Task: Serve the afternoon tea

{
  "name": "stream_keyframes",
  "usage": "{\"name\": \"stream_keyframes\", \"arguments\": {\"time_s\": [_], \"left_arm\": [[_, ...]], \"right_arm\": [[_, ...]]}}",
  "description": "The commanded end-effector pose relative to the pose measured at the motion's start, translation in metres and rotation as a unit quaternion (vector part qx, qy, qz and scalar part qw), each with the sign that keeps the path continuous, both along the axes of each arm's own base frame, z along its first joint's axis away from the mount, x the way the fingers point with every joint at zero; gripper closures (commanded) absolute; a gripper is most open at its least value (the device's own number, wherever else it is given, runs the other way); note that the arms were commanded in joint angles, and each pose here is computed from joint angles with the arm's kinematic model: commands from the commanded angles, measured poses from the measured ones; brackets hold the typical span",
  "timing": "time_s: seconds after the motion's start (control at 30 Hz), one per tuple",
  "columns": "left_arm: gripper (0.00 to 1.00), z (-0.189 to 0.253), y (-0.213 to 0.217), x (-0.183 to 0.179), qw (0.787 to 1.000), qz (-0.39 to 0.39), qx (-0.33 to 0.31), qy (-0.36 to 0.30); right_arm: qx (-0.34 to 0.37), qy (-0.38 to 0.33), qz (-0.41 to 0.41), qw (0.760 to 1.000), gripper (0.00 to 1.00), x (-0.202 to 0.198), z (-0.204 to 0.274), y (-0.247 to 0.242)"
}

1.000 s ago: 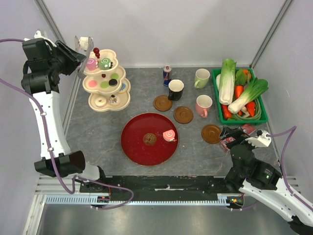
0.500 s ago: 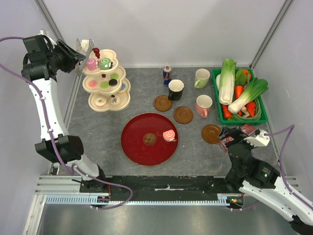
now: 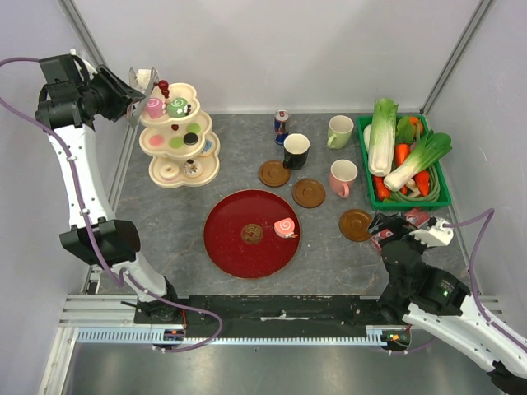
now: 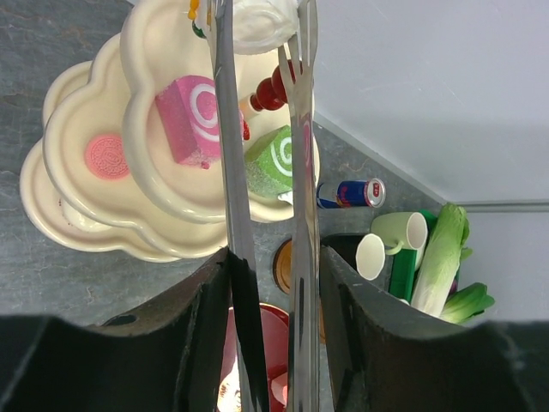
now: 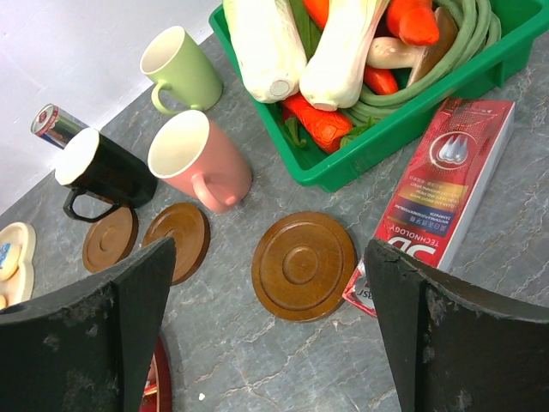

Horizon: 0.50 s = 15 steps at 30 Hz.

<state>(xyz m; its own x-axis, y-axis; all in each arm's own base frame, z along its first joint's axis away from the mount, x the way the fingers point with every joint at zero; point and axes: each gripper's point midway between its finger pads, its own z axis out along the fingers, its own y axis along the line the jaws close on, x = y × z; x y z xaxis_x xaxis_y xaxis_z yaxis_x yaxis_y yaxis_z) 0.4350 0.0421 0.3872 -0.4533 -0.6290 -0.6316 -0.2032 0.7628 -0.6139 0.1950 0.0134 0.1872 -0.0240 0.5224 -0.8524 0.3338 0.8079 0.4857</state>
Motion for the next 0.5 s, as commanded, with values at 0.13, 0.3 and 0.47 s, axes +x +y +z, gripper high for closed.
{"name": "stream_keyframes", "arguments": {"time_s": [0.13,0.3,0.47], "left_arm": [[0.51,0.016,-0.009,0.008,0.998,-0.048,-0.015,-0.028],[0.54,0.018,-0.003,0.009,0.997,-0.051,-0.040,-0.032],[0.54,0.038,0.002,0.006,0.996,-0.050,-0.042,-0.065]], "right_arm": [[-0.006,-0.005,-0.022,1.000,0.02,0.001,0.006,-0.006],[-0.008,-0.004,-0.024,1.000,0.02,0.001,0.006,-0.006],[-0.012,-0.002,-0.024,1.000,0.02,0.002,0.007,-0.005]]}}
